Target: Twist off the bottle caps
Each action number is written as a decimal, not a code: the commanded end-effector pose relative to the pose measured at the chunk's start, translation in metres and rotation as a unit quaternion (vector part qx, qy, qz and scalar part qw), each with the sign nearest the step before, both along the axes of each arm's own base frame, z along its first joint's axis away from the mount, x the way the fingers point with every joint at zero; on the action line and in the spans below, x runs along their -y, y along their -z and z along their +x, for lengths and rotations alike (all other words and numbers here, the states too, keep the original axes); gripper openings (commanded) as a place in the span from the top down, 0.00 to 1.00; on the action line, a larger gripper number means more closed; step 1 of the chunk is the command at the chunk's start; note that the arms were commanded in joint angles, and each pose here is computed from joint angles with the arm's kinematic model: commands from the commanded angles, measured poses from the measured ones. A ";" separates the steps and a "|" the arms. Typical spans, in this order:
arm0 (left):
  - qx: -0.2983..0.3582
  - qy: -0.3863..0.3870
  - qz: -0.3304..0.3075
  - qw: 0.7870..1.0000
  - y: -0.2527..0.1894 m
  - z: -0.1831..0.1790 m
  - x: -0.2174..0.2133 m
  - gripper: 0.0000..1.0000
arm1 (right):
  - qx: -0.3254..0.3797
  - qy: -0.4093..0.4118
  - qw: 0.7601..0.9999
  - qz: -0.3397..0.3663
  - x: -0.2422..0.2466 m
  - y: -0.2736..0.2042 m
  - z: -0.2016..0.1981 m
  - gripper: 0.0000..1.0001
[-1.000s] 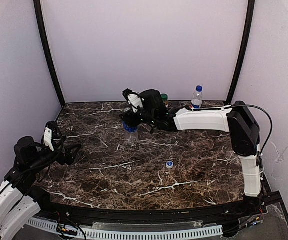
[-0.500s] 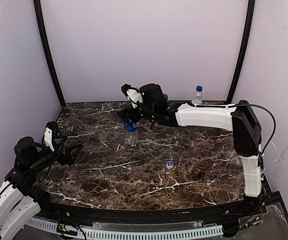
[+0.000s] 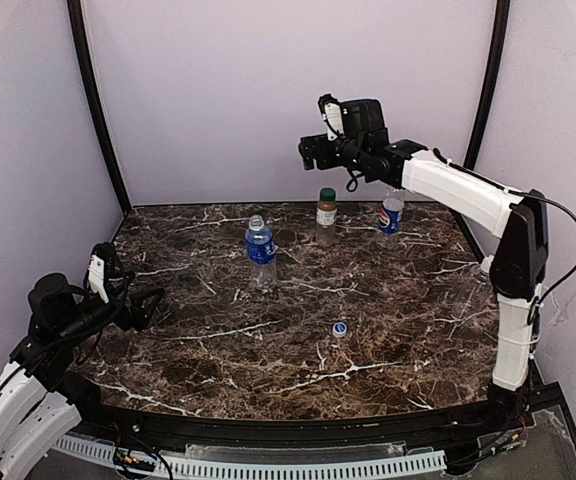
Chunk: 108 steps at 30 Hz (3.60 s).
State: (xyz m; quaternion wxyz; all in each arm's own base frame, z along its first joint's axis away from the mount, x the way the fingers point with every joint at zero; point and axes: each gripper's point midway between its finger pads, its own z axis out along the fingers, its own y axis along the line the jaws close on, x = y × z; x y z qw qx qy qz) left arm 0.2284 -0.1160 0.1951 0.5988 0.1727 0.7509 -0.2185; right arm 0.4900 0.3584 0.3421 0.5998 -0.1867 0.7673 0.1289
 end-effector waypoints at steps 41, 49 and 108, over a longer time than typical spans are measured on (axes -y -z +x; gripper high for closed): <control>0.010 0.026 -0.005 1.000 0.000 -0.004 0.007 0.06 | -0.024 -0.015 0.999 -0.017 0.012 -0.015 0.000 1.00; 0.028 0.079 -0.003 0.997 -0.014 -0.015 0.019 0.07 | 0.137 -0.201 0.968 0.060 -0.079 -0.123 -0.140 1.00; 0.303 0.013 0.579 0.757 -0.115 0.019 -0.035 0.56 | -0.212 -0.394 0.883 0.145 -0.223 0.000 -0.271 0.07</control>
